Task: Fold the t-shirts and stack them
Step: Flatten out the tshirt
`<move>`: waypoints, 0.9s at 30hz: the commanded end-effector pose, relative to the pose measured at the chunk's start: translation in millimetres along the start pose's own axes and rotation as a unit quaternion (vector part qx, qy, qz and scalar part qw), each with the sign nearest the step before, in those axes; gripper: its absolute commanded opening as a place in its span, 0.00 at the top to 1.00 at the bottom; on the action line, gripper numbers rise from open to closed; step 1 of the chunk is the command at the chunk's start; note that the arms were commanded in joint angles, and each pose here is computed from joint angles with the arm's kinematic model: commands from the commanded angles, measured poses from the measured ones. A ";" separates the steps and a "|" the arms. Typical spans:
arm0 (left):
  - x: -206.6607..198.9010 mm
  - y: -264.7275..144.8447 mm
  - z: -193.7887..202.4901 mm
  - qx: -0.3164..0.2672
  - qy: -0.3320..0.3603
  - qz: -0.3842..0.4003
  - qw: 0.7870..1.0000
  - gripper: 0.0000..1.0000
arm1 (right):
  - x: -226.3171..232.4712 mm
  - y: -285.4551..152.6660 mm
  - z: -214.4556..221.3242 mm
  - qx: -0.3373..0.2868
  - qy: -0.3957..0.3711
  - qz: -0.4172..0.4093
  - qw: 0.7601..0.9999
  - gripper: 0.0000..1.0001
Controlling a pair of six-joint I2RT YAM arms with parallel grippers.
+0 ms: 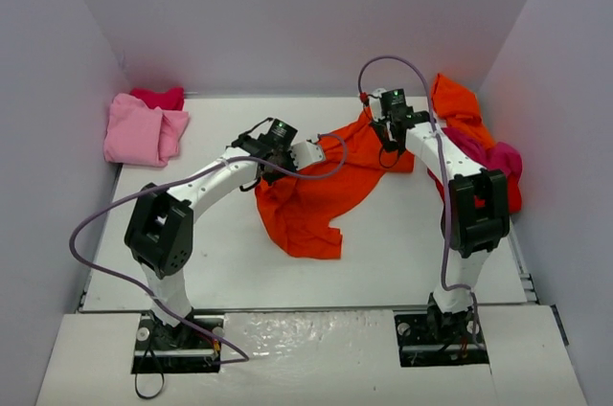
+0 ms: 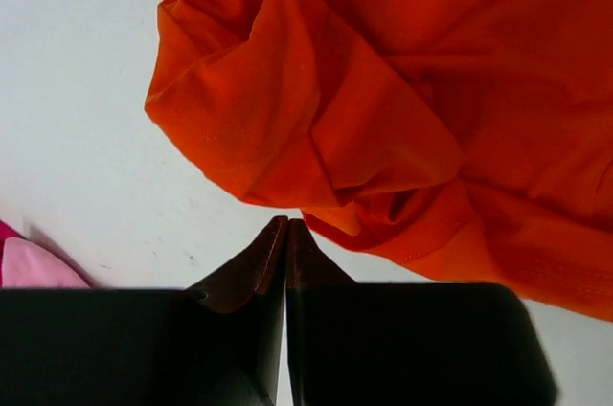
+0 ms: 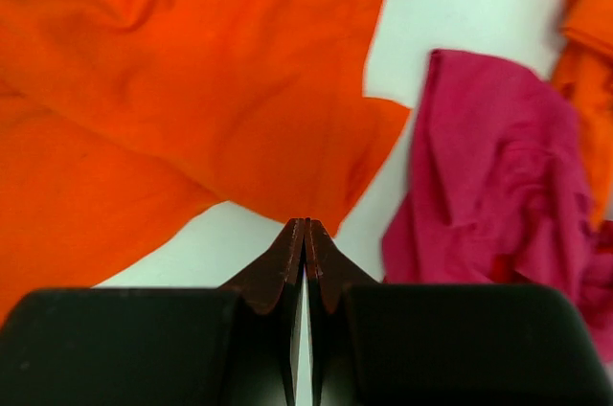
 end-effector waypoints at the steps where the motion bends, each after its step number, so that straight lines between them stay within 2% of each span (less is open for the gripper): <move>1: 14.8 -4.9 -24.9 -0.053 -0.025 -0.003 0.998 0.99 | 24.9 -10.5 -20.4 -0.020 0.029 -0.088 0.996 1.00; 7: 1.7 3.2 -25.1 -0.052 -0.014 0.040 0.998 0.99 | 49.6 10.6 8.4 0.045 0.017 -0.142 0.989 1.00; 13: -10.1 24.5 -15.9 -0.020 -0.009 0.079 0.997 0.99 | 66.4 28.1 36.3 0.108 0.002 -0.163 0.981 1.00; 21: -25.0 41.7 -9.3 0.000 -0.002 0.118 0.993 0.99 | 73.5 32.2 42.0 0.120 -0.012 -0.159 0.980 1.00; 27: -16.4 49.8 5.8 0.033 -0.001 0.095 0.995 0.99 | 71.3 41.3 49.6 0.134 -0.023 -0.126 0.983 1.00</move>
Point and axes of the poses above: each gripper's point midway between its finger pads, its own y axis out along the fingers, its own x axis along the line the jaws close on, z = x × y, the point moved 2 cm from there along -y, back along the fingers, and after that the axes turned 13 degrees about y, right-handed, at the moved point
